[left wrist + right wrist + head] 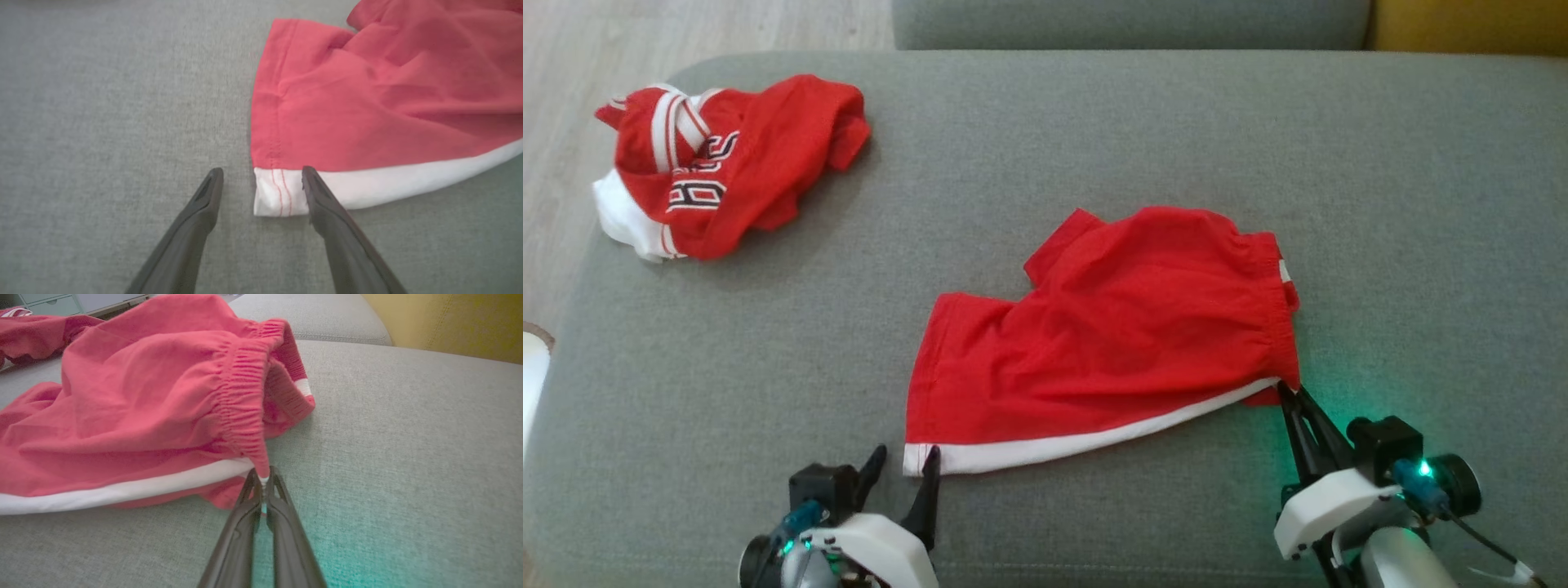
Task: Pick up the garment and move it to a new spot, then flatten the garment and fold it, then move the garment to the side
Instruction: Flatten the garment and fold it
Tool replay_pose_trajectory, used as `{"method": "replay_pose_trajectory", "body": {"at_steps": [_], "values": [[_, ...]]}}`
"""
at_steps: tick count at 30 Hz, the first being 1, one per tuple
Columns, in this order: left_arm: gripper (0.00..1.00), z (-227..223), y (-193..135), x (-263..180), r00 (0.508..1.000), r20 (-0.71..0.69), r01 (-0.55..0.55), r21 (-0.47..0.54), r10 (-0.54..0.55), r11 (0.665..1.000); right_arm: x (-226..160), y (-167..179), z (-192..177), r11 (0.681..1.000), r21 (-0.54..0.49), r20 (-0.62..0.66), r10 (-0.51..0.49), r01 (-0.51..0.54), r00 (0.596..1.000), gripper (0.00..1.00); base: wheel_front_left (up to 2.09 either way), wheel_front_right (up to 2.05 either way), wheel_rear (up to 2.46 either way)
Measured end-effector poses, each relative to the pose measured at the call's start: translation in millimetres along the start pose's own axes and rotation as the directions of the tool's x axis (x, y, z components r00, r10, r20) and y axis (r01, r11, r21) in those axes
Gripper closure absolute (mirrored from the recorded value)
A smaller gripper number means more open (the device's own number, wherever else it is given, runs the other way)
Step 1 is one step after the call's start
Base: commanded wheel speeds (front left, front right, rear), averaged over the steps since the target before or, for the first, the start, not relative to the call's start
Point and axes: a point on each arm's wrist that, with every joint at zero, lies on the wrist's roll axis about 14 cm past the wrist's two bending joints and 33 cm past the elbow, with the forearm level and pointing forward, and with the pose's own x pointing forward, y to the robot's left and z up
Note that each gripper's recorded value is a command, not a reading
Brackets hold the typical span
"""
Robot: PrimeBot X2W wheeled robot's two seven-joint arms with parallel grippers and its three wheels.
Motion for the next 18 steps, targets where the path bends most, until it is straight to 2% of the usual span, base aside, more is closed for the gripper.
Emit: {"method": "replay_pose_trajectory", "body": {"at_steps": [9,12,15,16,18], "values": [[0.00,-10,-8,5,0.997,-0.070,0.029,-0.024,-0.030,0.999,3,-5,2,1.000,0.004,0.005,-0.012,0.012,1.000,1.00,0.00,0.00,0.00],[0.56,-13,-15,5,0.993,-0.101,0.055,-0.025,-0.057,0.998,2,-6,2,1.000,0.004,0.004,-0.015,0.015,1.000,1.00,0.00,0.00,0.00],[0.84,-15,-20,6,0.990,-0.123,0.071,-0.029,-0.074,0.997,2,-6,2,1.000,0.005,0.005,-0.017,0.017,1.000,1.00,0.00,0.00,0.00],[1.00,-14,-22,6,0.988,-0.127,0.080,-0.028,-0.083,0.996,2,-6,2,1.000,0.005,0.006,-0.018,0.018,1.000,1.00,0.00,0.00,0.00],[1.00,-13,-26,6,0.988,-0.126,0.093,-0.023,-0.095,0.995,1,-7,3,1.000,0.004,0.009,-0.019,0.019,1.000,1.00,0.00,0.00,0.00]]}}
